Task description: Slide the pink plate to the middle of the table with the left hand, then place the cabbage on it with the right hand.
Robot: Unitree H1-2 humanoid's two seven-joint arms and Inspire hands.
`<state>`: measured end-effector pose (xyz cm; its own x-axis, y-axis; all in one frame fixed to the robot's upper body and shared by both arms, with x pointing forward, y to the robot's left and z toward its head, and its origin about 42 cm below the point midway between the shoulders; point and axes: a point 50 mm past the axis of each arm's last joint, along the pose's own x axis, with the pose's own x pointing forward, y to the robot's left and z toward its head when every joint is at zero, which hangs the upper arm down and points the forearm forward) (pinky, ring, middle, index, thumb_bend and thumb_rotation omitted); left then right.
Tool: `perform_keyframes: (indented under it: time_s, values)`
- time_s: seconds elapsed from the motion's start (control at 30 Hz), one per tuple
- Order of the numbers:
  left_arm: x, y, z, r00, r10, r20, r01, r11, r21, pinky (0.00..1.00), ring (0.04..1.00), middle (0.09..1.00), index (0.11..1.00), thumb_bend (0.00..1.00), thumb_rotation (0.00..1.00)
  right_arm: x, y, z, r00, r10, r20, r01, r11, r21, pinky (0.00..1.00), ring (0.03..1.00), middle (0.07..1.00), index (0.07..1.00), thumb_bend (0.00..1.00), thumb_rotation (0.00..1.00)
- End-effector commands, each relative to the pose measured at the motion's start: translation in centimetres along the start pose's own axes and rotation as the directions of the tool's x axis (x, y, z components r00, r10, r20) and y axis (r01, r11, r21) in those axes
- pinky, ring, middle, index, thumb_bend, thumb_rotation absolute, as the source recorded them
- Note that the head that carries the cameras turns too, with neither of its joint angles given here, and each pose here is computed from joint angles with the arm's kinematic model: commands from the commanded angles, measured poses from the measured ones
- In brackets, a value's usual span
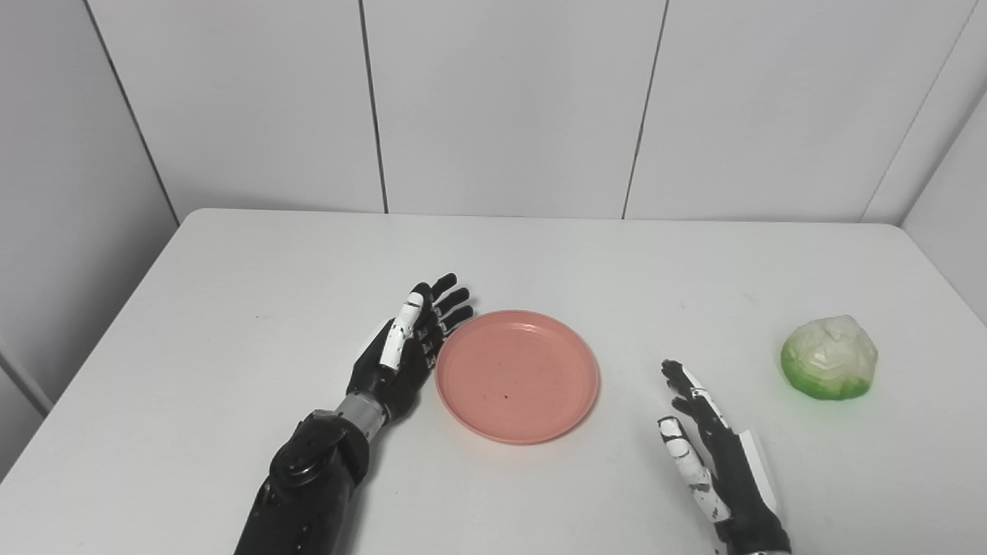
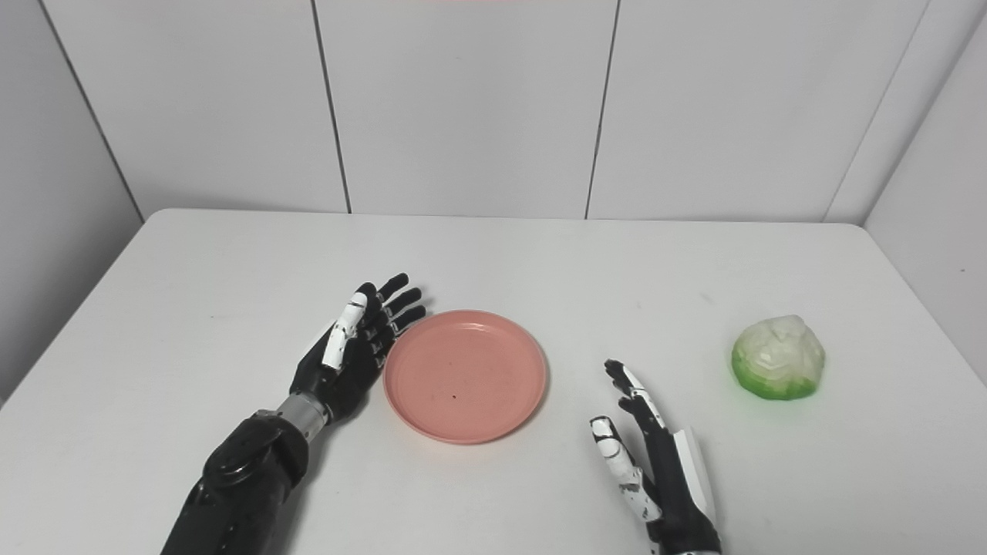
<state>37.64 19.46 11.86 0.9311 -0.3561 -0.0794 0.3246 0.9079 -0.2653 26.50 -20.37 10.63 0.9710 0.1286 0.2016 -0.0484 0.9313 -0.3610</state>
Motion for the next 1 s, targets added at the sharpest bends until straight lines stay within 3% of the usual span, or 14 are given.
perform_keyframes:
  time_s: [0.0, 0.5, 0.97]
  values:
    - [-0.6, 0.0, -1.8, 0.997, 0.005, -0.079, -0.007, 1.0, -0.014, 0.91, 0.923, 0.936, 0.929, 0.44, 1.0, 1.7, 1.3, 1.3, 1.0, 0.006, 0.024, -0.006, 1.0, 0.016, 0.85, 0.894, 0.894, 0.884, 0.31, 1.0]
    - [-1.4, 0.9, -3.0, 0.996, 0.036, -0.083, -0.039, 0.998, -0.043, 0.91, 0.916, 0.93, 0.923, 0.45, 1.0, 1.5, 1.2, 1.8, 0.999, -0.01, 0.041, 0.01, 1.0, 0.0, 0.86, 0.898, 0.895, 0.88, 0.27, 1.0]
    - [-1.3, 3.3, -5.3, 0.993, 0.038, -0.114, -0.046, 0.997, -0.064, 0.86, 0.884, 0.908, 0.901, 0.46, 1.0, 2.1, 1.2, 2.4, 0.994, -0.057, 0.089, 0.058, 0.998, -0.007, 0.86, 0.889, 0.889, 0.878, 0.27, 1.0]
